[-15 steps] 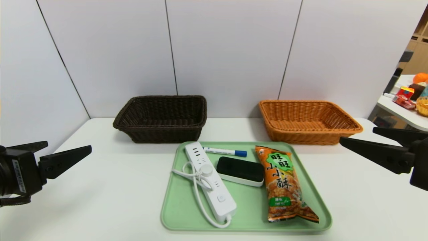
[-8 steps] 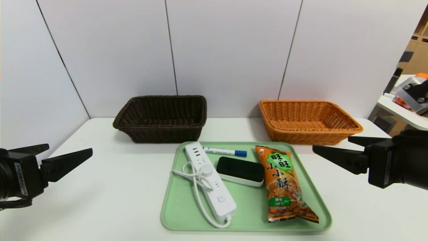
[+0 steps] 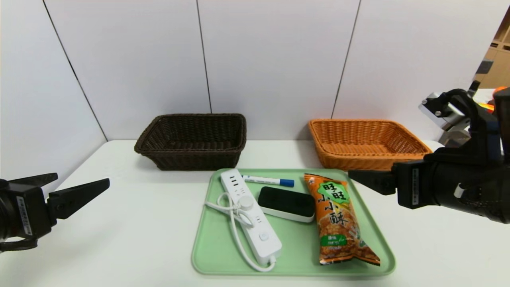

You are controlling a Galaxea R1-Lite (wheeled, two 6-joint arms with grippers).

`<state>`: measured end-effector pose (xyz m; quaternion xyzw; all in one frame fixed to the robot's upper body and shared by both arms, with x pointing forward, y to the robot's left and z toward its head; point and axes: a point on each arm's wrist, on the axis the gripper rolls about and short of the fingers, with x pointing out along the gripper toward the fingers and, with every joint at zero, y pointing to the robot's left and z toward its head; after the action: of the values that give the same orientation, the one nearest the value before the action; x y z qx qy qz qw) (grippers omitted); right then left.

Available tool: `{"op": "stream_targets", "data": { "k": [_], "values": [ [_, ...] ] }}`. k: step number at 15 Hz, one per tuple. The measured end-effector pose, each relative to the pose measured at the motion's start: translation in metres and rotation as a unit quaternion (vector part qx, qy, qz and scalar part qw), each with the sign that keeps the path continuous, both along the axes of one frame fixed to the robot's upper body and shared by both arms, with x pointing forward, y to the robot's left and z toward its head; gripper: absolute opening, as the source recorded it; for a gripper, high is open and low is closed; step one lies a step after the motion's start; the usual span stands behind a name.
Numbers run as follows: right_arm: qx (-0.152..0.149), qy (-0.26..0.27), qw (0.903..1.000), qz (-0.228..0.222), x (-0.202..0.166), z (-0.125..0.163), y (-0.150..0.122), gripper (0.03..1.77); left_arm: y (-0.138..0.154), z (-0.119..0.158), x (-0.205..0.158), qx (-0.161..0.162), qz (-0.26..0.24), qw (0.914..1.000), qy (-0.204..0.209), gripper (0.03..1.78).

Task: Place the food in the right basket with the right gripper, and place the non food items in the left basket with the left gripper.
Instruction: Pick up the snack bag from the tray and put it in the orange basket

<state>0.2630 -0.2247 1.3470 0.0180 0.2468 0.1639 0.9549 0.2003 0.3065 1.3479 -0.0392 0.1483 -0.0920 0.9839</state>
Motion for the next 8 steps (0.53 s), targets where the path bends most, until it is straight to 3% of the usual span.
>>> {"op": "stream_targets", "data": {
  "k": [8],
  "values": [
    [-0.02, 0.077, 0.9963, -0.033, 0.016, 0.013, 0.021, 1.7, 0.0, -0.001, -0.001, 0.0, 0.0, 1.0, -0.001, 1.69]
  ]
}}
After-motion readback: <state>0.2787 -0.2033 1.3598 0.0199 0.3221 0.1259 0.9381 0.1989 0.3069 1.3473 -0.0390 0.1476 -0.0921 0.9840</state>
